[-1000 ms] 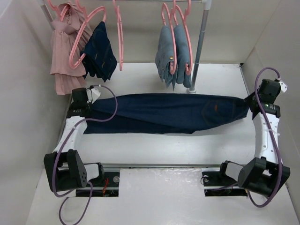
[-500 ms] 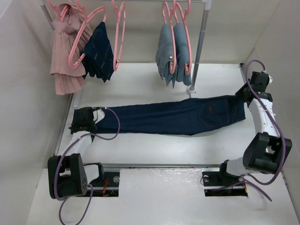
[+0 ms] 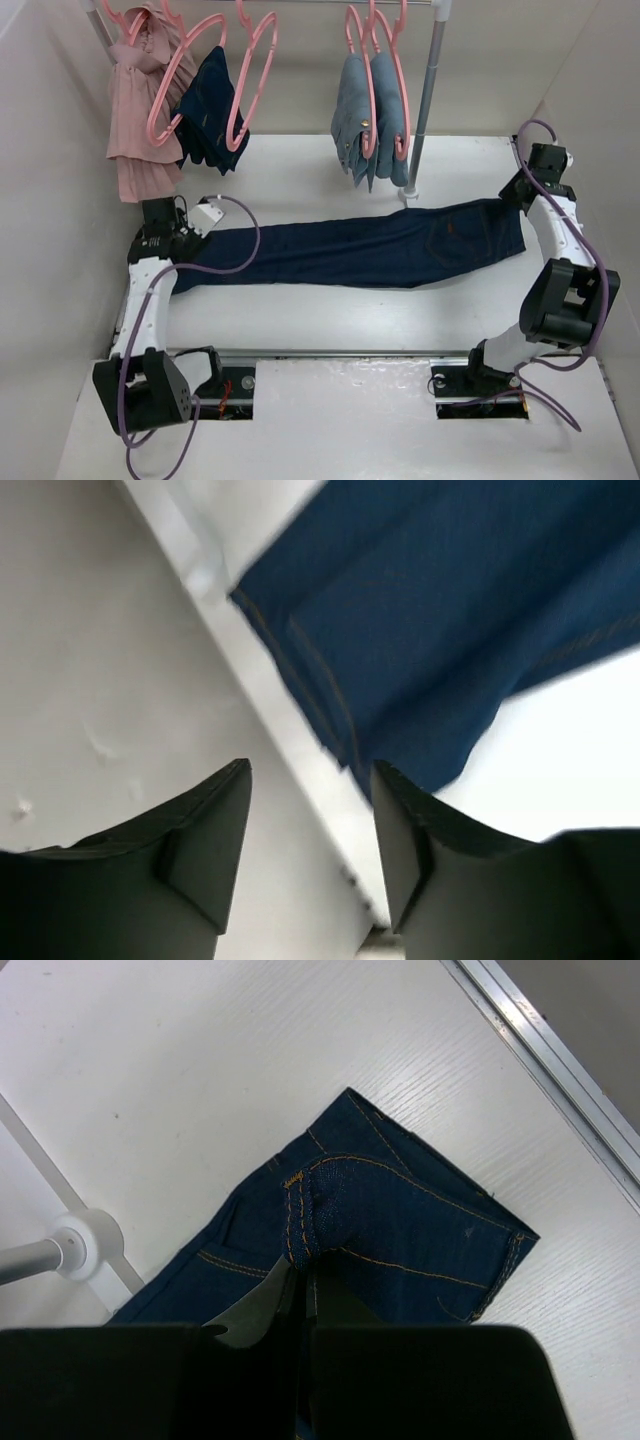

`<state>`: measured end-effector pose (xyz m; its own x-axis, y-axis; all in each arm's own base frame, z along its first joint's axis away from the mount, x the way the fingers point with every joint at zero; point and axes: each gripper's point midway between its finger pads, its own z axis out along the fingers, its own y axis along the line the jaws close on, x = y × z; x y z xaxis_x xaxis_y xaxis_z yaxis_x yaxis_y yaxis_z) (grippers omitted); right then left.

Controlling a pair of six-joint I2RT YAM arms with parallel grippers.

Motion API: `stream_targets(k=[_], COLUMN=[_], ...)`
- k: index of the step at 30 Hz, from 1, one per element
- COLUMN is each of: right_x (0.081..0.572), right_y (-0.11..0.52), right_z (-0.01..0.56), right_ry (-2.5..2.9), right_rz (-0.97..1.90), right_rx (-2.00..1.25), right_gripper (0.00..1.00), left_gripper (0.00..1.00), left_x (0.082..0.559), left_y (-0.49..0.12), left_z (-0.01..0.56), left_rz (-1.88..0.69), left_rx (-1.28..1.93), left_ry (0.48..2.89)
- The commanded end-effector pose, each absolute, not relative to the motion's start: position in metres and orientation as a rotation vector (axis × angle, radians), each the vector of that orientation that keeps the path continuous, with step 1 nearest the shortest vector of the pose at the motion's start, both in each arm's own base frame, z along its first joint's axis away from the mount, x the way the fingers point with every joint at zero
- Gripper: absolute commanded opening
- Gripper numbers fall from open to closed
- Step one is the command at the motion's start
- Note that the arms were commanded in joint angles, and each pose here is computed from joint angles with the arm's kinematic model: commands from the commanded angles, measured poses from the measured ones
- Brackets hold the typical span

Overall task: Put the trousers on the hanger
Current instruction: Fold the trousers at the center of the board.

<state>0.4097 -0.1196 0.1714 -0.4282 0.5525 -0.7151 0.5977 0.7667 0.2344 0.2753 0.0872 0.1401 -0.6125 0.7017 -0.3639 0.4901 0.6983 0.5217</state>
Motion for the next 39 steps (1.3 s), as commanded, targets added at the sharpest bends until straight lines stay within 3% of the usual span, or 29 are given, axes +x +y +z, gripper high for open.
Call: stream_targets(k=[1, 5, 10, 17, 22, 25, 28, 39], right_x=[0.426, 0.427, 0.424, 0.411, 0.412, 0.417, 0.422, 0.403], right_y=[-0.116, -0.118, -0.117, -0.116, -0.115, -0.114, -0.113, -0.116], right_z=[0.201, 0.197, 0.199, 0.202, 0.201, 0.202, 0.209, 0.207], right_ry=[2.045, 2.055, 2.059, 2.039, 2.052, 2.06, 2.067, 2.12], right_rz=[-0.075, -0.092, -0.097, -0.102, -0.093, -0.082, -0.076, -0.139], right_rx=[0.776, 0.773, 0.764, 0.775, 0.773, 0.769, 0.753, 0.731], right_gripper=[0.0, 0.0, 0.0, 0.0, 0.0, 0.0, 0.0, 0.0], left_gripper=[0.47, 0.52, 0.56, 0.53, 0.59, 0.6, 0.59, 0.53], left_x=[0.283, 0.304, 0.315, 0.255, 0.286, 0.316, 0.327, 0.343], left_y=[0.065, 0.079, 0.089, 0.091, 0.094, 0.116, 0.138, 0.132], left_z=[0.121, 0.094, 0.064, 0.013, 0.058, 0.093, 0.088, 0.051], left_rz=[0.272, 0.307, 0.481, 0.642, 0.677, 0.52, 0.264, -0.017], left_rx=[0.764, 0.568, 0.561, 0.816, 0.553, 0.072, -0.275, -0.33], left_ry=[2.428, 2.523, 2.516, 2.626, 2.483, 2.48, 2.548, 2.598])
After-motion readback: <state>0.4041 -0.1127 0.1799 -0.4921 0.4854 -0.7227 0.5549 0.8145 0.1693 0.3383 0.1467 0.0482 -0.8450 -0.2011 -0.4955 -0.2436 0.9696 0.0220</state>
